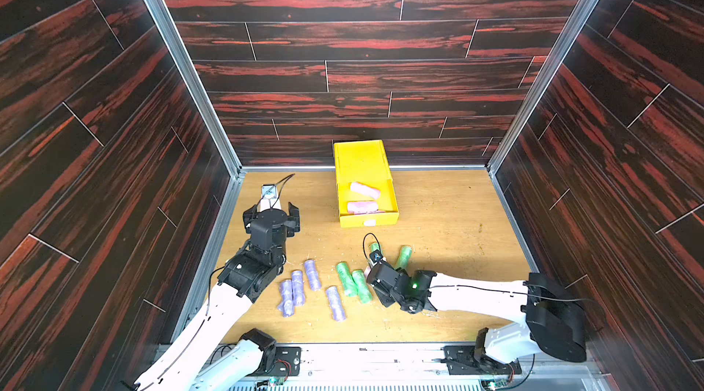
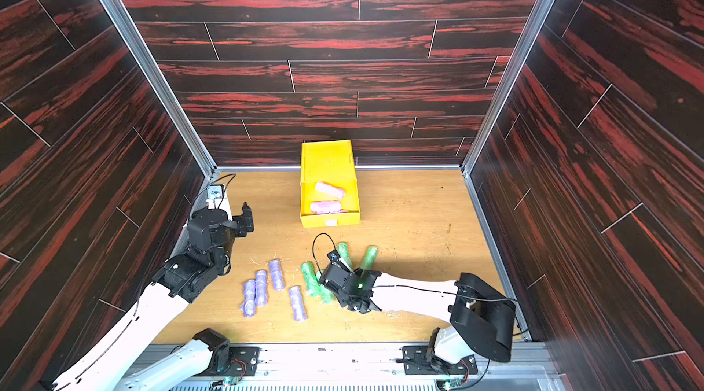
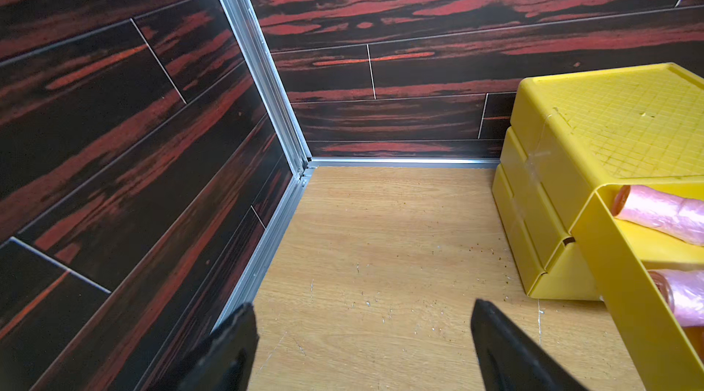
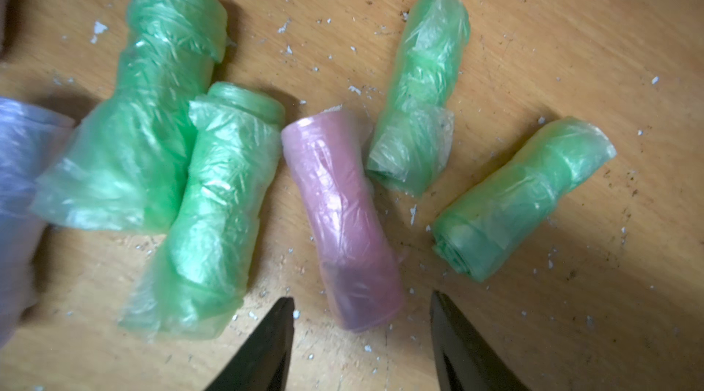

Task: Sort the rolls of trash bags by color and place them into the drawer
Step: Pick up the roll of trash bags from the center of the board.

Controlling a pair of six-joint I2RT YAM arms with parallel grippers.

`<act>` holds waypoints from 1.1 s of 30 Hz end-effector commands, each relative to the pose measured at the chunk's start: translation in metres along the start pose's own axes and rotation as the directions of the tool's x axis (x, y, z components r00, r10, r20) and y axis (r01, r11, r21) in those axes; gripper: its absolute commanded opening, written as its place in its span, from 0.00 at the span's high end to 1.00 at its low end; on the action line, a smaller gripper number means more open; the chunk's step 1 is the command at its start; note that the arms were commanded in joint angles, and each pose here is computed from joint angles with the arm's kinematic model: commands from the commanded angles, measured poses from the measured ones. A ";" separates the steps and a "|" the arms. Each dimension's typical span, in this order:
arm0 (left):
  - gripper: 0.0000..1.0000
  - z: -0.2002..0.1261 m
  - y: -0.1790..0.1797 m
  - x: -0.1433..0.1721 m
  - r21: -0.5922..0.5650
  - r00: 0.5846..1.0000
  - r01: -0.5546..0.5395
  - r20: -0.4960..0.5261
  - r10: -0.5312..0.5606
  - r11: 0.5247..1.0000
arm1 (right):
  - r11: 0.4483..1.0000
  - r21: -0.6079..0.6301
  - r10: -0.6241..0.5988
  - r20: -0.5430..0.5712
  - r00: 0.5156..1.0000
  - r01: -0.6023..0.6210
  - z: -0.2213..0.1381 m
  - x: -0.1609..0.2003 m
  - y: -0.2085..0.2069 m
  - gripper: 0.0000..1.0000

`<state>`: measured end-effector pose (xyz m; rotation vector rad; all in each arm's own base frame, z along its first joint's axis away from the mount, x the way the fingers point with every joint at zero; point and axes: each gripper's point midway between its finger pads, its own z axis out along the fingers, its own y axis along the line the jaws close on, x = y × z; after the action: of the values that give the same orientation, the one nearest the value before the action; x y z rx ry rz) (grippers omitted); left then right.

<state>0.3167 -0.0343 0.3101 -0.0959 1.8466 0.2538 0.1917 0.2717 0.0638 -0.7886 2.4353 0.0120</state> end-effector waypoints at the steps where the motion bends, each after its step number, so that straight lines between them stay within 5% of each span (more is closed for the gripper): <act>1: 0.09 -0.003 0.002 -0.008 0.007 1.000 0.023 0.008 -0.023 1.000 | 0.999 0.032 -0.033 0.012 0.999 0.033 0.006 -0.006 0.001 0.37; 21: 0.09 -0.005 0.008 -0.011 -0.007 1.000 0.022 0.014 -0.022 1.000 | 0.992 0.023 -0.119 -0.076 0.990 0.121 0.039 0.006 0.018 0.41; 33: 0.09 -0.007 0.010 -0.012 -0.005 0.999 0.027 0.020 -0.027 1.000 | 0.991 0.062 -0.109 -0.089 0.990 0.115 0.033 0.005 0.004 0.73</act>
<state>0.3160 -0.0303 0.3083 -0.1025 1.8573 0.2560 0.2018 0.2794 0.0227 -0.9193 2.4577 -0.1372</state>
